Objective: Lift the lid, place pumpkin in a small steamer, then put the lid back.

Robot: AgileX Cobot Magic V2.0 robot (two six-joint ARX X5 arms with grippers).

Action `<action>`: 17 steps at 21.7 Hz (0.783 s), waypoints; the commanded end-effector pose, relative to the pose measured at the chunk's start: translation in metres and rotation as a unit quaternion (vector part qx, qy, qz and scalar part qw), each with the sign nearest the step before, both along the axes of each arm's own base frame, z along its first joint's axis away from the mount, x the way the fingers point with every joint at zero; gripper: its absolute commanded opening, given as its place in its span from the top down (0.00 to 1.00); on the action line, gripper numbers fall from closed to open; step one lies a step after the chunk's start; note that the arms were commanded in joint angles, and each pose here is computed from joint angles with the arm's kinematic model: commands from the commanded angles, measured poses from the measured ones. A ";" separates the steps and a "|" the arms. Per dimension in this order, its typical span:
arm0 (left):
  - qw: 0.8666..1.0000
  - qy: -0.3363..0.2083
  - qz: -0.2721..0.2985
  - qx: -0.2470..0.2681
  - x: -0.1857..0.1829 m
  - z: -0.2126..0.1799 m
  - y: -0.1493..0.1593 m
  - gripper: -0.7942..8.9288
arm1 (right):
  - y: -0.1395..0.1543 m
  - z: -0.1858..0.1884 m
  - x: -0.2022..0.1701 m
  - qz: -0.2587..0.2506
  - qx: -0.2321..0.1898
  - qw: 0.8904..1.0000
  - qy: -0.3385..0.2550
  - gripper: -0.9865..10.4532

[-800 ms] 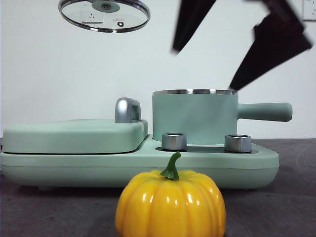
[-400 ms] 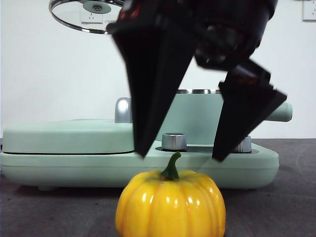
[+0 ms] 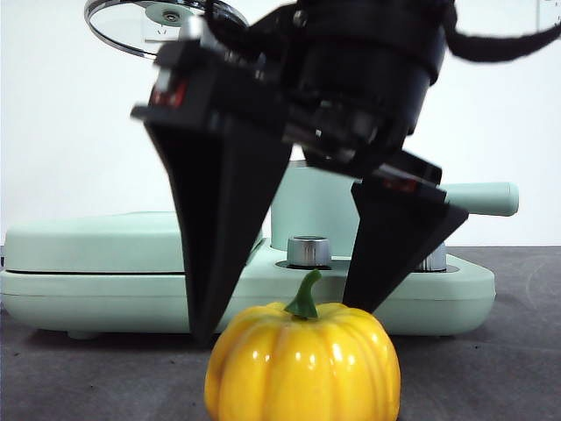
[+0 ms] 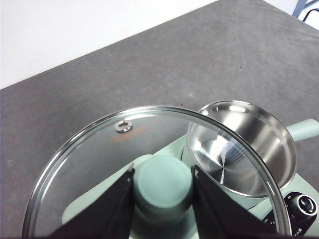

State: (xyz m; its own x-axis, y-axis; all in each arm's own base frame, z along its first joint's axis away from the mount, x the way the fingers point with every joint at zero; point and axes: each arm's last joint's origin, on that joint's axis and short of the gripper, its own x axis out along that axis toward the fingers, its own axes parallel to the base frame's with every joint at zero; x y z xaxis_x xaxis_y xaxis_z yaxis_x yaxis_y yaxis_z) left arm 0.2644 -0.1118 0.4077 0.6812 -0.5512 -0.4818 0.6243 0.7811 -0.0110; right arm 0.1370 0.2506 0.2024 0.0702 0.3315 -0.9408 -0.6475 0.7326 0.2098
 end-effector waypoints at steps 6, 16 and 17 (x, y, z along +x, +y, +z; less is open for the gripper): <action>1.000 -0.029 -0.006 -0.009 -0.002 0.012 0.000 0.84 | 0.014 -0.022 0.002 0.003 -0.027 1.000 0.014 0.44; 1.000 -0.029 -0.005 -0.009 -0.002 0.012 0.001 0.84 | 0.015 -0.026 0.003 0.003 -0.054 0.998 0.030 0.63; 1.000 -0.029 -0.004 -0.009 -0.002 0.012 0.001 0.84 | 0.015 -0.021 0.003 0.007 -0.060 0.998 0.033 0.63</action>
